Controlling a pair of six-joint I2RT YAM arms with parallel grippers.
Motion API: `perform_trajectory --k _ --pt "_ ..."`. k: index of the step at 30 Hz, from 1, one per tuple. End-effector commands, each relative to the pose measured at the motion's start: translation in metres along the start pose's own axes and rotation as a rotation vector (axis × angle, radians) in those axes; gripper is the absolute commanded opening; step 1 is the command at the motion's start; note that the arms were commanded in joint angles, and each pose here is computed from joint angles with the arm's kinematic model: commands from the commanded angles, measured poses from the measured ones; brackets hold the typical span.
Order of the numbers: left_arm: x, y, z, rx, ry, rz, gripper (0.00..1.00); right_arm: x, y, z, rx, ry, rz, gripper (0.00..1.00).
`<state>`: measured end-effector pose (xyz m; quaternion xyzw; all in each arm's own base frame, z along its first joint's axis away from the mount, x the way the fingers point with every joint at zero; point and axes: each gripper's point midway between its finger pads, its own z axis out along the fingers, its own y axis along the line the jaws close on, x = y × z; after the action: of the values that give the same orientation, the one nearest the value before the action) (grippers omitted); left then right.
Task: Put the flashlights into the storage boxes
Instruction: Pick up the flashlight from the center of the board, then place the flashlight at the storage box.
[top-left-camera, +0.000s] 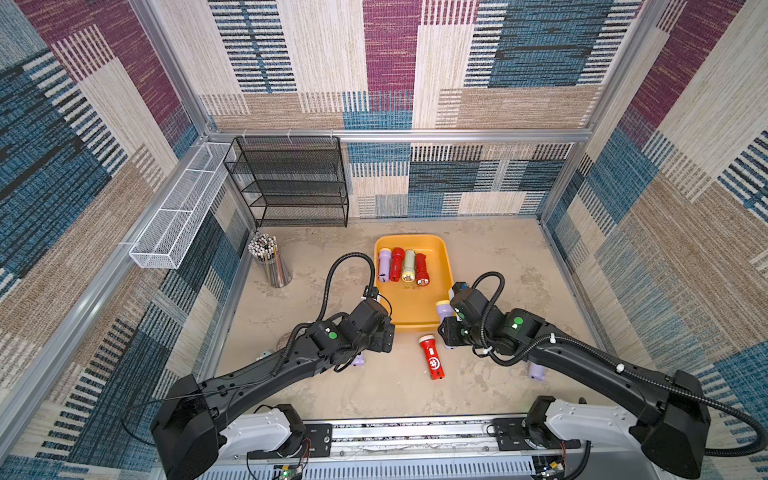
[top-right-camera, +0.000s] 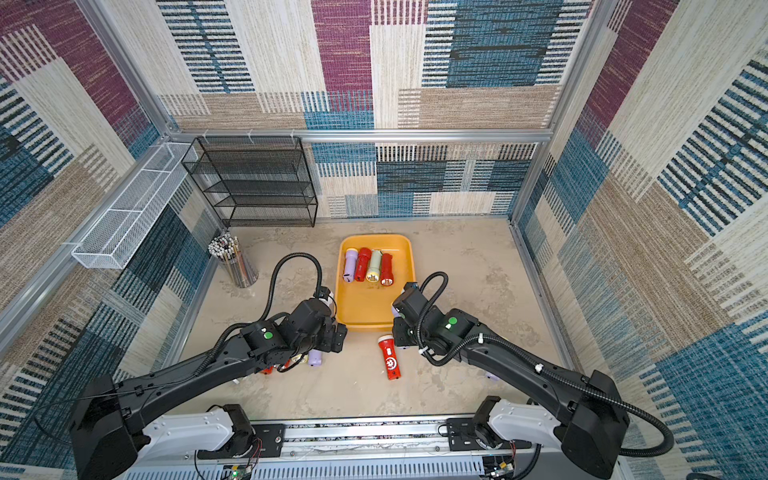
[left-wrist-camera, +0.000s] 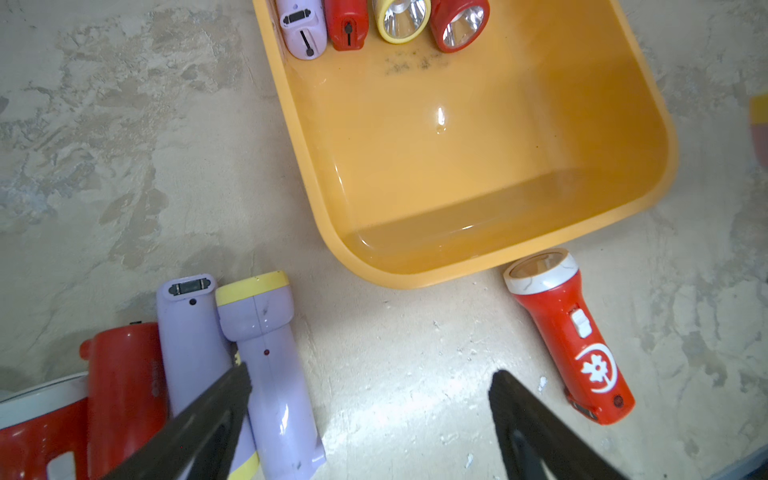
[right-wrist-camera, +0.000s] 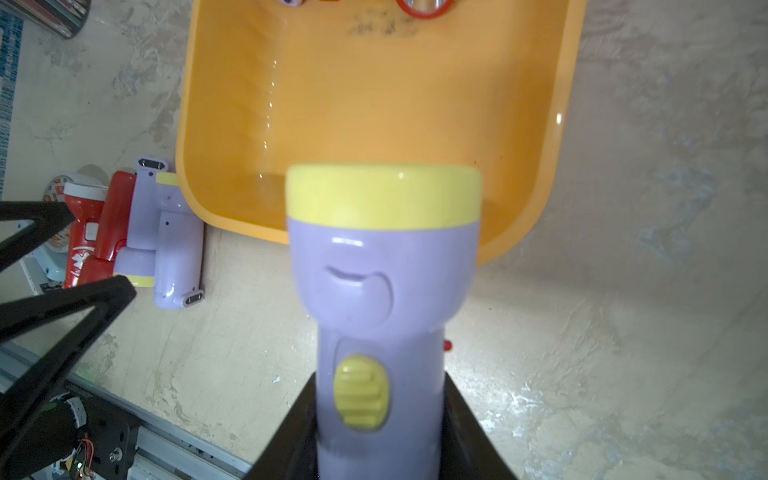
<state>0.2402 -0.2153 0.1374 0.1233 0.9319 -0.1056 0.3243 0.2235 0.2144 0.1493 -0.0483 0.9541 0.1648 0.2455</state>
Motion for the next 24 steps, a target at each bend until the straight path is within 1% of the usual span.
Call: perform_trajectory --k 1,5,10,19,24 --pt "-0.01 0.002 -0.002 -0.024 -0.028 0.029 0.94 -0.023 0.001 0.001 0.054 -0.05 -0.055 0.38" --pt "-0.014 0.001 -0.003 -0.028 -0.031 0.046 0.95 -0.05 0.005 0.011 0.069 -0.071 -0.077 0.38" --pt "-0.017 0.003 -0.004 -0.043 -0.028 0.062 0.95 -0.083 -0.001 0.035 0.064 -0.072 -0.08 0.38" --pt "-0.025 0.005 -0.001 -0.055 -0.017 0.067 0.96 -0.143 -0.028 0.094 0.09 -0.044 -0.098 0.38" --pt "-0.029 0.006 0.003 -0.066 -0.001 0.069 0.96 -0.173 -0.044 0.134 0.1 -0.019 -0.095 0.38"
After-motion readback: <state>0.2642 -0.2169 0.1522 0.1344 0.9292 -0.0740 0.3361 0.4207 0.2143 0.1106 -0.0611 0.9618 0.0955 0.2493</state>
